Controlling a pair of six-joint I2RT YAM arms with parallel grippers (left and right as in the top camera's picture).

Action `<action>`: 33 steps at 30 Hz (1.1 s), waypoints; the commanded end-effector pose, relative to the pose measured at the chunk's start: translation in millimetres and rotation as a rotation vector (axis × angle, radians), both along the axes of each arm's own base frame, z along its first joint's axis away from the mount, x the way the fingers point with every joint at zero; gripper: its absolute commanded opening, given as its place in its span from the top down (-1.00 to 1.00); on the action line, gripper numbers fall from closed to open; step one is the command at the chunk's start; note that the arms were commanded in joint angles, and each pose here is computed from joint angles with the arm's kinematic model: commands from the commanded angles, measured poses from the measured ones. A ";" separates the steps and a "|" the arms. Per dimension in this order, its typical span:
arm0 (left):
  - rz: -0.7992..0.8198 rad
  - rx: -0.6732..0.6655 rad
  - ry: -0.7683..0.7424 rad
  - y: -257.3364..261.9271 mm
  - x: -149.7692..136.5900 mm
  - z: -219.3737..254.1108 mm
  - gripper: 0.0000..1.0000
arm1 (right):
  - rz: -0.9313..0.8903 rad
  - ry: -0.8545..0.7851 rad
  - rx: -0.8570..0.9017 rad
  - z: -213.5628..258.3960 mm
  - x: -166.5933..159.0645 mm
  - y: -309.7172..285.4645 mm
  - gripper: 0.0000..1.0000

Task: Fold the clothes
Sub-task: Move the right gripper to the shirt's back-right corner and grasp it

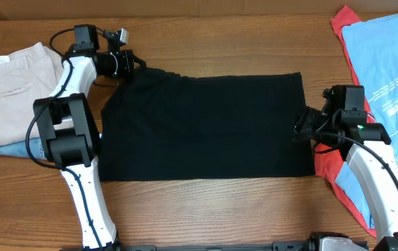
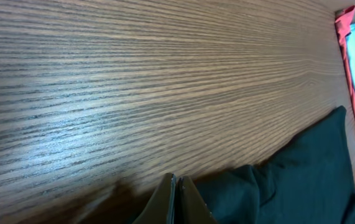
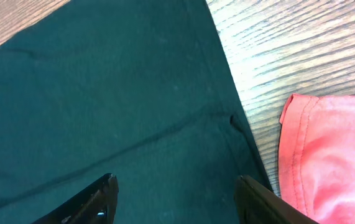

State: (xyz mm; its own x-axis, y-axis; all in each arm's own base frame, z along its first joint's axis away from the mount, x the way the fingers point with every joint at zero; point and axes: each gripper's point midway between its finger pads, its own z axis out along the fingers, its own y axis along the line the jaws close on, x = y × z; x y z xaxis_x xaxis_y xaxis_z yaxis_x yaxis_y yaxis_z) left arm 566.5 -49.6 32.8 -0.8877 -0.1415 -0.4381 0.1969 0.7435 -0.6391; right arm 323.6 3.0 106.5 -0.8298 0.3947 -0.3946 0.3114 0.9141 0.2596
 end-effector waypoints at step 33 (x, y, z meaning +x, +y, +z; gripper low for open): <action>0.035 0.125 0.068 17.8 -12.8 1.3 0.92 | 0.034 -0.282 -0.161 -70.6 203.3 -44.3 -0.36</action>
State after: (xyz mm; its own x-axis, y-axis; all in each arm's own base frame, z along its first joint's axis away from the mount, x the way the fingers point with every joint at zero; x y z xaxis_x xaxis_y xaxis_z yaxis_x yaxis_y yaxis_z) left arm 546.8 -36.4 10.0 -0.9322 -0.1360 -0.3353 0.0904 0.8098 -0.5797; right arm 515.9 -40.0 36.1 -0.7065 0.2894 -0.6459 0.2269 0.9570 0.1806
